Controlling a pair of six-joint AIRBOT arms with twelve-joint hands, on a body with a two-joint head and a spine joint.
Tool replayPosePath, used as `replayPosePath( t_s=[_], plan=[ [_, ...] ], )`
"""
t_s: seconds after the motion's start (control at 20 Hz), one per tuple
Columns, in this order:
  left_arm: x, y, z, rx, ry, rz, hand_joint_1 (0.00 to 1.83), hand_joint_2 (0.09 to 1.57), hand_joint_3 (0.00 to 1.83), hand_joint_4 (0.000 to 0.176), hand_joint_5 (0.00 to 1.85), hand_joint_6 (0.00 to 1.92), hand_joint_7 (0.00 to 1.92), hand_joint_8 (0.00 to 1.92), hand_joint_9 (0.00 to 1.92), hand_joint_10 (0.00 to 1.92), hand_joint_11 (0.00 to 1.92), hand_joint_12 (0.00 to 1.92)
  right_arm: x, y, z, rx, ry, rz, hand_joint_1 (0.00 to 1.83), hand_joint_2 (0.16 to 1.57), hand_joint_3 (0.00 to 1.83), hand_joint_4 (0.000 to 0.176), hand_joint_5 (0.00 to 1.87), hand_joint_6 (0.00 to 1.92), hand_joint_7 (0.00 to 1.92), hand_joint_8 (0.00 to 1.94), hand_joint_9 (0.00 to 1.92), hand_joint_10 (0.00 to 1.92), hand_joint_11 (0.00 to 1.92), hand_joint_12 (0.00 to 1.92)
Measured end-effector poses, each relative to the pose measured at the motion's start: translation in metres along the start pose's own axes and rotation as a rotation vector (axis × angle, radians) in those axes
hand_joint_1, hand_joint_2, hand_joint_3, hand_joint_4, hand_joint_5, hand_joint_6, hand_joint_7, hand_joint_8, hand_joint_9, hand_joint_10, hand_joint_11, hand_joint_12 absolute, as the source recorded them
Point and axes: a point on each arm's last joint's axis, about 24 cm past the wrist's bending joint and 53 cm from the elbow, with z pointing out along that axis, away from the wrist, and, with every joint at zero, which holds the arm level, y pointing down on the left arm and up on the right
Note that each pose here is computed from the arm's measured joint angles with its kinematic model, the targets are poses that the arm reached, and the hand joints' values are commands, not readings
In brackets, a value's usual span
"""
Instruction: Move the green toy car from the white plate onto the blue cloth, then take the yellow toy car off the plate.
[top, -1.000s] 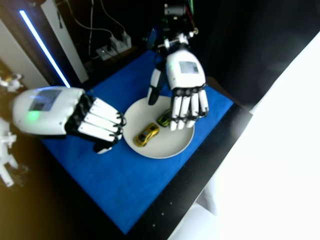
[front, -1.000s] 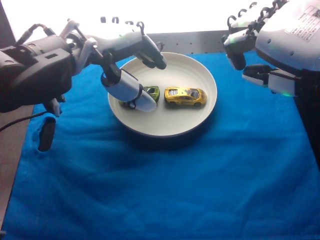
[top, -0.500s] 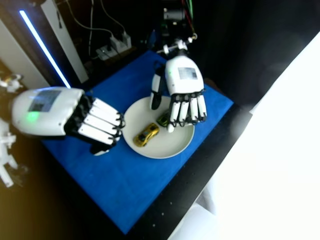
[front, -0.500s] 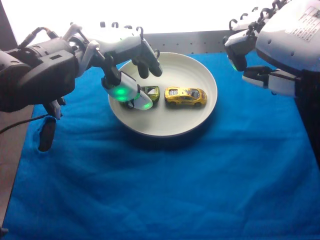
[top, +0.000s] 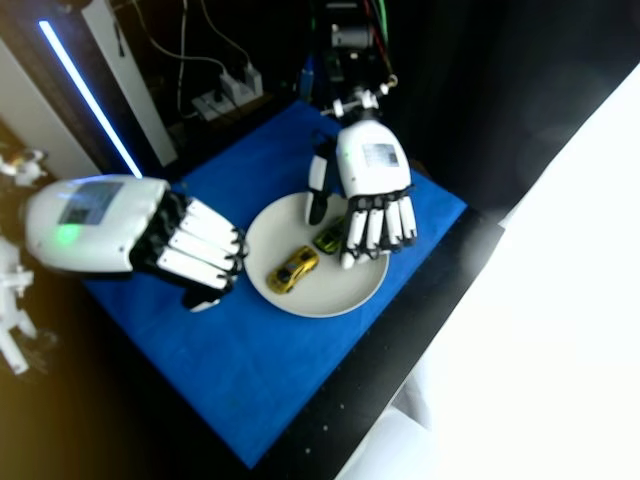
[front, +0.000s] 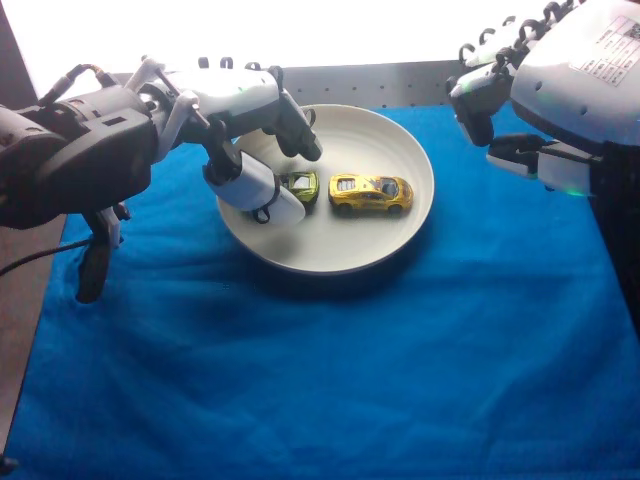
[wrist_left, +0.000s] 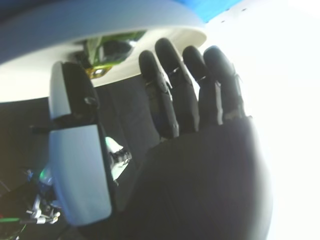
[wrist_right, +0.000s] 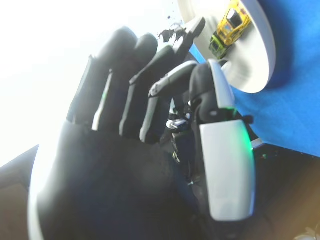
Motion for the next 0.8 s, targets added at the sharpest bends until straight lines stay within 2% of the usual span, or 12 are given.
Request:
replayPosePath(
  t_s=[0.2, 0.3, 0.35, 0.4, 0.45, 0.5, 0.6, 0.65, 0.7, 0.75, 0.8],
  plan=[
    [0.002, -0.001, 0.0, 0.002, 0.003, 0.012, 1.0, 1.0, 0.0, 0.0, 0.82, 0.07, 0.49, 0.83, 0.07, 1.54, 0.0, 1.92, 0.0, 0.0, 0.0, 0.0, 0.0, 0.0, 1.14, 1.18, 0.0, 0.0, 0.82, 1.22, 0.65, 1.12, 0.63, 1.43, 0.62, 1.85],
    [0.004, 0.0, 0.0, -0.001, 0.007, 0.013, 0.99, 1.0, 0.0, 0.0, 0.81, 0.1, 0.48, 0.79, 0.07, 1.5, 0.0, 1.92, 0.0, 0.0, 0.0, 0.0, 0.0, 0.0, 1.14, 1.18, 0.0, 0.0, 0.82, 1.22, 0.65, 1.13, 0.63, 1.43, 0.62, 1.86],
    [0.005, 0.001, -0.001, -0.002, 0.009, 0.012, 1.02, 1.0, 0.0, 0.0, 0.78, 0.24, 0.47, 0.85, 0.12, 1.48, 0.03, 1.92, 0.0, 0.0, 0.0, 0.0, 0.0, 0.0, 1.37, 1.07, 0.0, 0.0, 0.59, 1.0, 0.64, 1.11, 0.61, 1.42, 0.6, 1.85],
    [0.006, 0.001, -0.001, -0.003, 0.01, 0.013, 1.02, 1.0, 0.0, 0.0, 0.78, 0.24, 0.47, 0.85, 0.12, 1.48, 0.03, 1.92, 0.0, 0.0, 0.0, 0.0, 0.0, 0.0, 1.37, 1.07, 0.0, 0.0, 0.59, 1.0, 0.64, 1.11, 0.61, 1.42, 0.6, 1.85],
    [0.005, 0.001, -0.001, -0.003, 0.009, 0.014, 1.04, 1.01, 0.0, 0.0, 0.73, 0.39, 0.47, 0.88, 0.11, 1.51, 0.05, 1.92, 0.0, 0.0, 0.0, -0.001, 0.0, 0.0, 1.38, 1.07, 0.0, 0.0, 0.59, 0.98, 0.63, 1.1, 0.61, 1.42, 0.59, 1.85],
    [0.005, 0.001, -0.001, -0.003, 0.009, 0.015, 1.04, 1.02, 0.0, 0.0, 0.68, 0.5, 0.47, 0.84, 0.1, 1.48, 0.01, 1.92, 0.0, 0.0, 0.0, 0.0, 0.0, 0.0, 1.19, 1.16, 0.0, 0.0, 0.76, 1.19, 0.63, 1.12, 0.61, 1.44, 0.61, 1.86],
    [0.008, -0.001, 0.001, 0.002, 0.012, 0.014, 1.04, 1.03, 0.0, 0.0, 0.63, 0.64, 0.51, 0.73, 0.11, 1.44, 0.0, 1.92, 0.0, 0.0, 0.0, 0.001, 0.0, 0.002, 1.13, 1.2, 0.01, 0.0, 0.78, 1.28, 0.61, 1.16, 0.59, 1.48, 0.59, 1.9],
    [0.01, -0.002, 0.002, 0.004, 0.017, 0.013, 1.06, 1.05, 0.01, 0.0, 0.62, 0.65, 0.51, 0.73, 0.09, 1.51, 0.01, 1.92, 0.0, 0.0, 0.0, 0.0, 0.0, 0.001, 1.13, 1.2, 0.0, 0.0, 0.79, 1.27, 0.61, 1.17, 0.6, 1.48, 0.61, 1.89],
    [0.011, -0.003, 0.002, 0.005, 0.018, 0.012, 1.1, 1.06, 0.0, 0.0, 0.64, 0.67, 0.51, 0.85, 0.08, 1.56, 0.01, 1.92, 0.0, 0.0, 0.0, -0.001, 0.0, 0.001, 1.13, 1.2, 0.0, 0.0, 0.79, 1.27, 0.6, 1.17, 0.58, 1.49, 0.59, 1.91],
    [0.012, -0.004, 0.003, 0.007, 0.018, 0.012, 1.08, 1.16, 0.01, 0.0, 0.79, 1.11, 0.52, 0.92, 0.11, 1.59, 0.05, 1.92, 0.001, 0.001, 0.0, -0.002, 0.0, 0.001, 1.13, 1.2, 0.0, 0.0, 0.79, 1.27, 0.61, 1.18, 0.58, 1.49, 0.58, 1.92],
    [0.012, -0.004, 0.003, 0.006, 0.018, 0.012, 1.14, 1.24, 0.0, 0.0, 0.83, 1.26, 0.57, 1.42, 0.18, 1.65, 0.09, 1.92, 0.002, 0.001, 0.0, -0.002, 0.001, 0.001, 1.13, 1.2, 0.0, 0.0, 0.79, 1.27, 0.61, 1.17, 0.59, 1.48, 0.58, 1.9]
  ],
)
